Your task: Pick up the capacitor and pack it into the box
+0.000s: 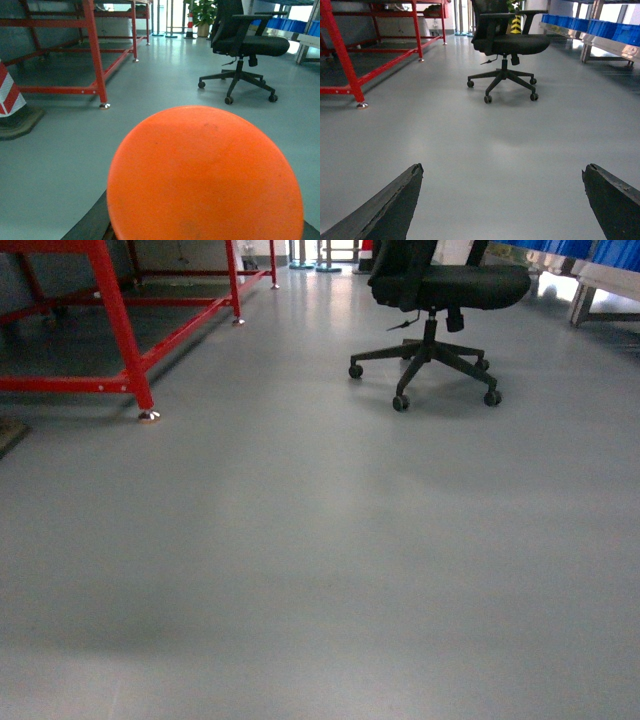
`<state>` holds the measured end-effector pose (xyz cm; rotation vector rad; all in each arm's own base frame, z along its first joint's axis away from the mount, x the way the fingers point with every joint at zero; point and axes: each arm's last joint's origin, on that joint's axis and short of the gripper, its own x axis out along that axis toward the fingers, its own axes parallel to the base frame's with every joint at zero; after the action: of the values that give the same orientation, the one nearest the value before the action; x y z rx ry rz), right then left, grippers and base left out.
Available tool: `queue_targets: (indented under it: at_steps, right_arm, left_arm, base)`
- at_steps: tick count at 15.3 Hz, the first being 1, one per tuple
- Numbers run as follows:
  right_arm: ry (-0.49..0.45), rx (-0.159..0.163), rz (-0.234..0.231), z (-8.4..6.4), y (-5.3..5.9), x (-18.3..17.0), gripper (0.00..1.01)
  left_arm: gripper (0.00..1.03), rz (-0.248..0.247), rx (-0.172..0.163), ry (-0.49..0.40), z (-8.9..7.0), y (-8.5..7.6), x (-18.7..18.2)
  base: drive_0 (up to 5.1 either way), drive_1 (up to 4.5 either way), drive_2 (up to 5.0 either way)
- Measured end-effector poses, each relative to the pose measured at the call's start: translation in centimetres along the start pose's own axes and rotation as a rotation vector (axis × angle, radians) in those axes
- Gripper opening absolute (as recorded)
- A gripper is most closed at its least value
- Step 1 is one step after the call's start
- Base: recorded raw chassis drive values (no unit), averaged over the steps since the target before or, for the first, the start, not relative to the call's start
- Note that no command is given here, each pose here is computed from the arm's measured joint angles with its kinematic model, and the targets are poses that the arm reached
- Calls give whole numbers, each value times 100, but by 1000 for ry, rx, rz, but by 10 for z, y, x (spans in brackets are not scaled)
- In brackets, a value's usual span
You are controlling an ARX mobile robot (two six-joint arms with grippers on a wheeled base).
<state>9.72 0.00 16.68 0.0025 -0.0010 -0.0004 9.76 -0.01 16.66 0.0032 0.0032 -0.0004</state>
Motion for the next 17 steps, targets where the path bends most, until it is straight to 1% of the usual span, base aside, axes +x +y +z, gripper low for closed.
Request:
queue_targets:
  at_steps: [17]
  right_arm:
    - [-1,0,0,0,0,0,98]
  left_arm:
    - [44,0,0,0,0,0,0]
  base:
    - [-495,246,246]
